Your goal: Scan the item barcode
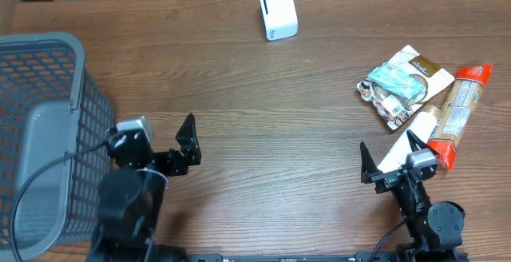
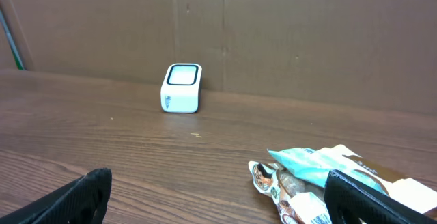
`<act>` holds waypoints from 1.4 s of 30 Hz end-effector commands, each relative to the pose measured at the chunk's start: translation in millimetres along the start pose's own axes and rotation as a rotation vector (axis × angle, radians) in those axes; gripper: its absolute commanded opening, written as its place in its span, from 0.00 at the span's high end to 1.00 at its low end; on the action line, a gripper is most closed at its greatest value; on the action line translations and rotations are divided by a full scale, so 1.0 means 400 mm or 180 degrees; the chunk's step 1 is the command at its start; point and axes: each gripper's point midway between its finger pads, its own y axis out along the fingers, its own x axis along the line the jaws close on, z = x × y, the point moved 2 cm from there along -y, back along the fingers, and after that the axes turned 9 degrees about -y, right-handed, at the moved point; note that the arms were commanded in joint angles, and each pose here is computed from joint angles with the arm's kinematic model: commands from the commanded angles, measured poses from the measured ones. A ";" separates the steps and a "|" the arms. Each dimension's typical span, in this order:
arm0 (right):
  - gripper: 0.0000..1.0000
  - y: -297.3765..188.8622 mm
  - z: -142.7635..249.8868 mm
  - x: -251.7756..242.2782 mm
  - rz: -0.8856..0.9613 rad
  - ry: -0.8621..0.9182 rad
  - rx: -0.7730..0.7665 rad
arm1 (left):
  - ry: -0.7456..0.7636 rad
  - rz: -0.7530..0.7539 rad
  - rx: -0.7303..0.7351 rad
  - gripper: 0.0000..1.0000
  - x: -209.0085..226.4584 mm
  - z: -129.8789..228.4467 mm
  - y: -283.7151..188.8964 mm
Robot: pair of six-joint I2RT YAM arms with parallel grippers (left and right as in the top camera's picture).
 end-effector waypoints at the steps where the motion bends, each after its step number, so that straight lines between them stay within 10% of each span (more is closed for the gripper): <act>1: 0.00 0.000 0.005 -0.003 0.0031 -0.0016 -0.0011 | 0.0716 0.0322 -0.0238 0.01 -0.014 0.015 -0.010; 10: 0.00 0.000 0.005 -0.003 0.0031 -0.0016 -0.0011 | 0.1450 0.0314 -0.0870 0.00 0.030 0.052 -0.012; 42: 0.00 0.000 0.005 -0.003 0.0031 -0.0016 -0.0011 | 0.1915 0.0018 -0.0482 0.00 0.158 0.277 0.048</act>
